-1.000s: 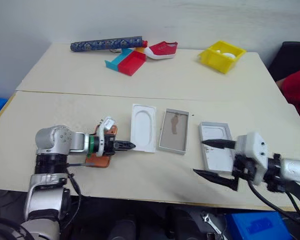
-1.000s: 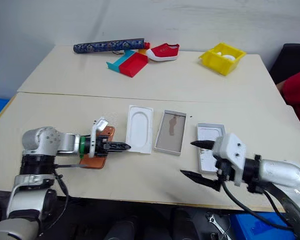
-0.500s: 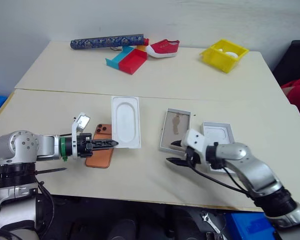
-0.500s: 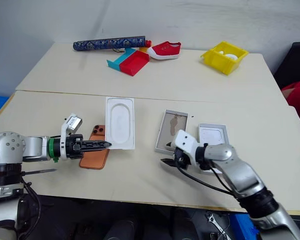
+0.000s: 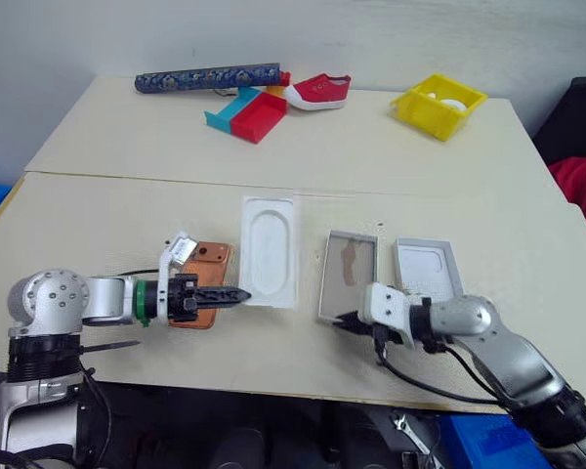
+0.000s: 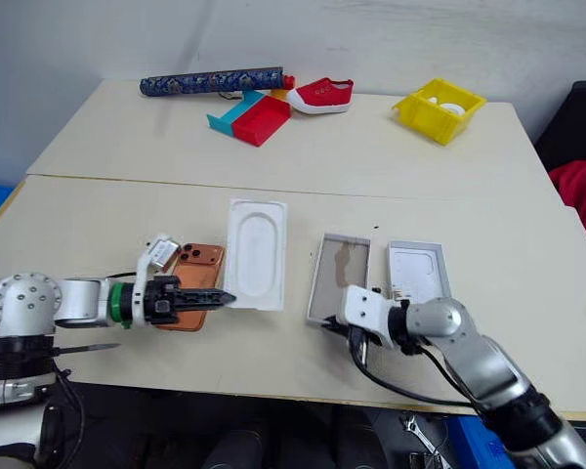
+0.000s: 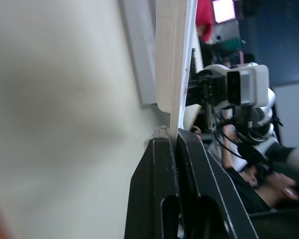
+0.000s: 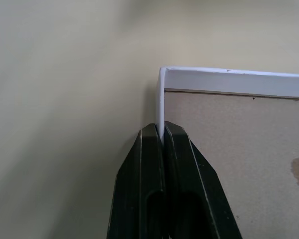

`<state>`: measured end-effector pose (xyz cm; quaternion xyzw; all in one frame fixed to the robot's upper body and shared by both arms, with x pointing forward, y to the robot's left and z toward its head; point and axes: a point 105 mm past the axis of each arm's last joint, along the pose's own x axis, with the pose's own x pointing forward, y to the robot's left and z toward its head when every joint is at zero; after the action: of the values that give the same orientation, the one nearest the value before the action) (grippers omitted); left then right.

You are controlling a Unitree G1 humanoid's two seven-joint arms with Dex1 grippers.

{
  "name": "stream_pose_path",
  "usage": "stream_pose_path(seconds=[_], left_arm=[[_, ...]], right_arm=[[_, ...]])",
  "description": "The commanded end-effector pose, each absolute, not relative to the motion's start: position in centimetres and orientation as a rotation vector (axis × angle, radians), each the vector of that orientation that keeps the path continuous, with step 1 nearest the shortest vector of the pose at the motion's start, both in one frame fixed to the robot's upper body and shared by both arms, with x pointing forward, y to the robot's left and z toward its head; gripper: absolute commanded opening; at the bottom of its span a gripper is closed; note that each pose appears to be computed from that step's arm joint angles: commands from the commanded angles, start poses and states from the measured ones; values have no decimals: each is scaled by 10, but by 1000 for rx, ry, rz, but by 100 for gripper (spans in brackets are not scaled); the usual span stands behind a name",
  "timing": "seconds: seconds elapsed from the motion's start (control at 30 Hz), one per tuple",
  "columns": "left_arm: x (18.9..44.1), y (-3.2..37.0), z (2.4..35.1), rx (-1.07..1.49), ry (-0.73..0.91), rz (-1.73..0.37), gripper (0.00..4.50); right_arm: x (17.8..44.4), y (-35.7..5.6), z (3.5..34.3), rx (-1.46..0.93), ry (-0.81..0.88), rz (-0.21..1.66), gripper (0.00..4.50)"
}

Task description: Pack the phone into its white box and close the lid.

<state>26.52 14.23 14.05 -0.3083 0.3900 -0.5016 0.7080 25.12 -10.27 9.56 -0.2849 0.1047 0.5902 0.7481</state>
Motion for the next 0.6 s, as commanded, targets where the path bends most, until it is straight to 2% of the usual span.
stream_pose_path(seconds=[0.03, 0.23, 0.27, 0.33, 0.37, 0.6], left_arm=[[255, 118, 149, -672, 868, -1233, 0], [246, 94, 145, -652, 937, -1296, 0], [247, 91, 143, -654, 945, -1294, 0], [248, 88, 141, -655, 962, -1286, 0], [249, 85, 140, -655, 969, -1284, 0], [259, 61, 134, -721, 994, -1276, 0]], right_arm=[[231, -101, 107, -654, 157, 1351, 2], [231, -105, 91, -695, 150, 1329, 2], [231, -106, 88, -685, 161, 1329, 21], [229, -106, 85, -658, 187, 1337, 79], [227, -107, 87, -656, 190, 1344, 91], [208, -118, 123, -597, 158, 1313, 330]])
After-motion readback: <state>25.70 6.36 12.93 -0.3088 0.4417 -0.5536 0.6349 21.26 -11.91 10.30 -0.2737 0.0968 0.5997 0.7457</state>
